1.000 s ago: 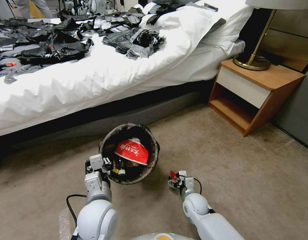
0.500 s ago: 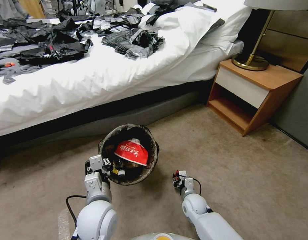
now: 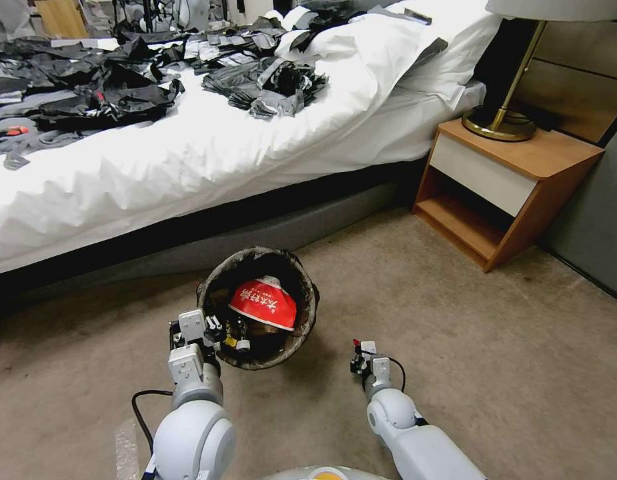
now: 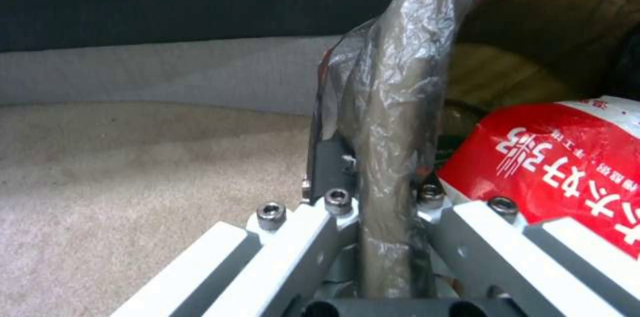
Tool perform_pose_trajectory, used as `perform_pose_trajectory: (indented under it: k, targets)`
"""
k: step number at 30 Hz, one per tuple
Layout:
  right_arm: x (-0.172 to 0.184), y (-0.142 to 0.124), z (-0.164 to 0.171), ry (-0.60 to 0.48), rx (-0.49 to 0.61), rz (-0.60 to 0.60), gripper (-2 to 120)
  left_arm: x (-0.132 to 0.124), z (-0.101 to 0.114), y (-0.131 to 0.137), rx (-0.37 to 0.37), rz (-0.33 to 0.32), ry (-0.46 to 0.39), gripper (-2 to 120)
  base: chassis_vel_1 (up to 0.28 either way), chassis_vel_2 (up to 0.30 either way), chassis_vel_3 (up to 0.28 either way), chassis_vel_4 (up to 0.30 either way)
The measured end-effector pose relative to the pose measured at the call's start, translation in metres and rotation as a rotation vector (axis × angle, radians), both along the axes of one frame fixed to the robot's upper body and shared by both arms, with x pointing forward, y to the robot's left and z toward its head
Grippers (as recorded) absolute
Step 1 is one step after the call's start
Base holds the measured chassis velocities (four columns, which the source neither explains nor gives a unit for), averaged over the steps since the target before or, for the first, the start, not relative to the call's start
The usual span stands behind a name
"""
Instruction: Pick up the trash bin, then pick up the garbage from the floor and place it into the trash bin.
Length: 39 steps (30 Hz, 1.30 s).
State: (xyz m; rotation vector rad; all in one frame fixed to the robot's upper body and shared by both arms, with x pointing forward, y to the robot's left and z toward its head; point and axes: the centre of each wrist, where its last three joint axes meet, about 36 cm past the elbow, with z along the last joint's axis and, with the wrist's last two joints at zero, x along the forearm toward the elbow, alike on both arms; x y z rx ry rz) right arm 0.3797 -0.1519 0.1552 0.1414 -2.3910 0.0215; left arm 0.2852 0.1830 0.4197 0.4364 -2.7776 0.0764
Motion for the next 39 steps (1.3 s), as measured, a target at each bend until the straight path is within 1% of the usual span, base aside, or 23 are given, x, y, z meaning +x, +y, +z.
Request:
perform_pose_trajectory:
  k: [9,12,13,16,17,19,20,21,22,23,24,25,26,28,29,31,32,33,35,36,39]
  targets:
    - [-0.002,0.000,0.002,-0.046,-0.009,-0.009,0,0.000,-0.001,0.000,0.001,-0.002,0.003,0,0.000,0.000,0.000,0.000]
    - [-0.001,-0.004,0.009,-0.092,-0.006,-0.038,0,0.001,-0.001,0.001,0.003,-0.004,0.002,0,0.000,0.000,0.000,0.000]
    - [-0.001,-0.004,0.009,-0.092,-0.006,-0.038,0,0.001,-0.001,0.001,0.003,-0.004,0.002,0,0.000,0.000,0.000,0.000]
    - [0.005,-0.012,0.024,-0.188,-0.001,-0.082,0,0.001,-0.001,0.002,0.003,-0.006,0.002,0,0.000,0.000,0.000,0.000]
    - [0.005,-0.012,0.024,-0.188,-0.001,-0.082,0,0.001,-0.001,0.002,0.003,-0.006,0.002,0,0.000,0.000,0.000,0.000]
    - [0.019,-0.021,0.065,-0.450,0.050,-0.116,0,0.001,-0.004,0.001,0.005,-0.010,0.009,0,0.000,0.000,0.000,0.000]
    - [0.023,-0.022,0.078,-0.539,0.070,-0.107,0,0.001,-0.005,0.001,0.006,-0.012,0.011,0,0.000,0.000,0.000,0.000]
    - [0.023,-0.022,0.078,-0.539,0.070,-0.107,0,0.001,-0.005,0.001,0.006,-0.012,0.011,0,0.000,0.000,0.000,0.000]
    - [0.030,-0.023,0.105,-0.707,0.111,-0.066,0,0.001,-0.007,0.001,0.009,-0.016,0.018,0,0.000,0.000,0.000,0.000]
    - [0.034,-0.020,0.142,-0.902,0.172,0.025,0,0.001,-0.010,0.001,0.015,-0.021,0.026,0,0.000,0.000,0.000,0.000]
    - [0.035,-0.016,0.162,-0.987,0.207,0.072,0,0.001,-0.011,0.002,0.018,-0.022,0.029,0,0.000,0.000,0.000,0.000]
    - [0.035,-0.016,0.162,-0.987,0.207,0.072,0,0.001,-0.011,0.002,0.018,-0.022,0.029,0,0.000,0.000,0.000,0.000]
    - [0.032,-0.009,0.184,-1.071,0.252,0.130,0,0.001,-0.012,0.002,0.020,-0.023,0.031,0,0.000,0.000,0.000,0.000]
    - [0.021,0.006,0.217,-1.193,0.326,0.234,0,0.000,-0.012,0.002,0.020,-0.025,0.033,0,0.000,0.000,0.000,0.000]
    - [0.021,0.006,0.217,-1.193,0.326,0.234,0,0.000,-0.012,0.002,0.020,-0.025,0.033,0,0.000,0.000,0.000,0.000]
    - [0.003,0.021,0.232,-1.249,0.379,0.351,0,0.000,-0.012,0.001,0.017,-0.027,0.035,0,0.000,0.000,0.000,0.000]
    - [0.003,0.021,0.232,-1.249,0.379,0.351,0,0.000,-0.012,0.001,0.017,-0.027,0.035,0,0.000,0.000,0.000,0.000]
    - [-0.007,0.028,0.235,-1.256,0.398,0.415,0,0.000,-0.012,0.000,0.016,-0.029,0.036,0,0.000,0.000,0.000,0.000]
    - [-0.025,0.044,0.231,-1.241,0.426,0.508,0,-0.001,-0.012,0.000,0.016,-0.030,0.037,0,0.000,0.000,0.000,0.000]
    - [-0.025,0.044,0.231,-1.241,0.426,0.508,0,-0.001,-0.012,0.000,0.016,-0.030,0.037,0,0.000,0.000,0.000,0.000]
    - [-0.047,0.070,0.212,-1.174,0.467,0.597,0,-0.001,-0.012,-0.002,0.015,-0.033,0.037,0,0.000,0.000,0.000,0.000]
